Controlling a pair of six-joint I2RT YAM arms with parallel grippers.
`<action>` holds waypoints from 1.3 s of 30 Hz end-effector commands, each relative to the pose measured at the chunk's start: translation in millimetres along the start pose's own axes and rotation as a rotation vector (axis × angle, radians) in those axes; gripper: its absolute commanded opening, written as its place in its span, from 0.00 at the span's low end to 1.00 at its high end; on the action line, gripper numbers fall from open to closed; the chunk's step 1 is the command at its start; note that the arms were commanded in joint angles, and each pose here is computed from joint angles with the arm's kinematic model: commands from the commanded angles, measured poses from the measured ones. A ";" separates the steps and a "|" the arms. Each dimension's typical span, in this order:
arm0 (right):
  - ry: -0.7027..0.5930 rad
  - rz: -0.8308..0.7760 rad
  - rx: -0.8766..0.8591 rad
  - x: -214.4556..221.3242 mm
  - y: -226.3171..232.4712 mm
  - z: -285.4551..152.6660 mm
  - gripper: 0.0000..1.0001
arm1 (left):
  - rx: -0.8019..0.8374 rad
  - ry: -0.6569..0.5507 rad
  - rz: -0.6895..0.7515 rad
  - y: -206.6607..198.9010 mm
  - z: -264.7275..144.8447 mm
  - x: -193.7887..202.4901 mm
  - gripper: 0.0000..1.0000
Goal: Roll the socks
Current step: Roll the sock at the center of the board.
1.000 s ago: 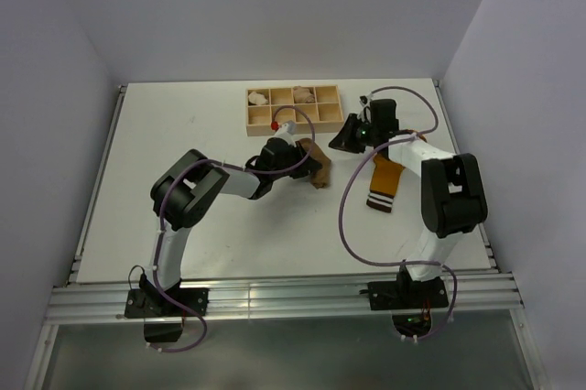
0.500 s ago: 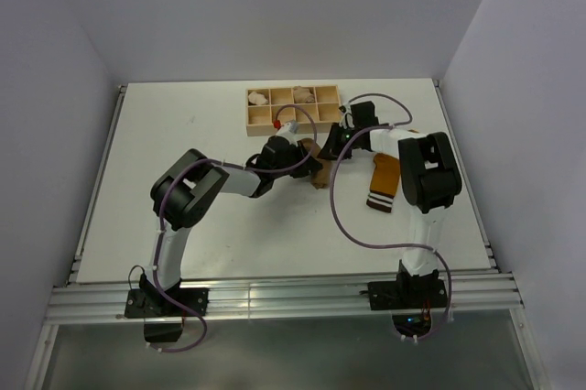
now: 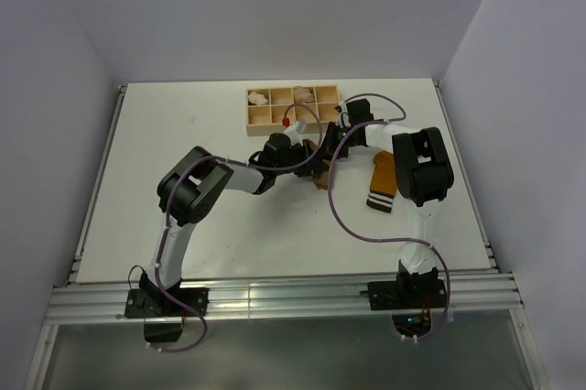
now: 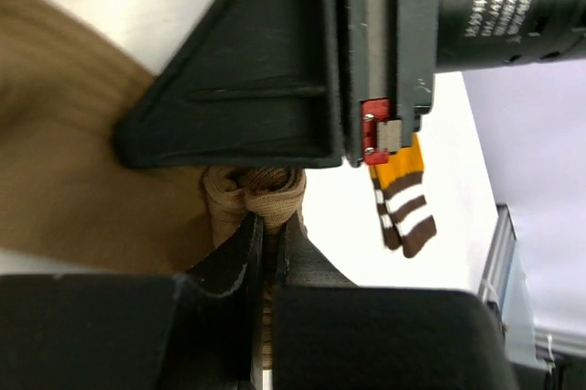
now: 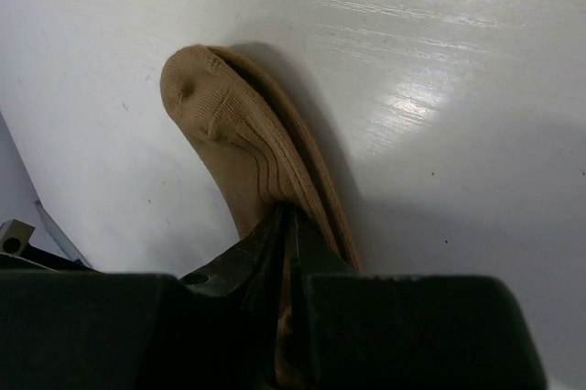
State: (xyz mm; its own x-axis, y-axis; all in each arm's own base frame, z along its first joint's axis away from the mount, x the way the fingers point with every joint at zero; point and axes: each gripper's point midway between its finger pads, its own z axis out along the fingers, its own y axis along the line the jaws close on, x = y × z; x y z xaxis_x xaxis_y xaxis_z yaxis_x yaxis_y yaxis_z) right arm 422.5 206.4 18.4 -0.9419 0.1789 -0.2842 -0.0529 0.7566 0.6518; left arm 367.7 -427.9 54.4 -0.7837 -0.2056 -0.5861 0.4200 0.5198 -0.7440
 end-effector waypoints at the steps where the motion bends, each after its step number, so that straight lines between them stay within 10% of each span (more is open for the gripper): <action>1: 0.028 0.001 0.024 7.1 -4.7 14.6 0.13 | 0.172 0.093 0.015 -36.4 4.2 18.5 0.06; 29: -0.052 0.005 0.008 -6.9 17.6 6.3 0.21 | 0.011 0.245 -0.018 20.0 22.2 75.4 0.14; 39: 0.021 0.028 0.041 10.5 4.6 22.7 0.22 | 0.112 0.237 0.084 -17.5 23.3 59.2 0.15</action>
State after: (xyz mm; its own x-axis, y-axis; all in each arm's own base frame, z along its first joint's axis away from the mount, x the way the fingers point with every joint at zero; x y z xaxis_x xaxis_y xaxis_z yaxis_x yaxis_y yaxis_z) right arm 422.2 214.5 20.3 -0.9430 0.2157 -0.2534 -0.0042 0.7538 0.6571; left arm 366.0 -455.4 47.4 -0.7923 -0.1007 -0.6018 0.5023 0.4523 -0.7370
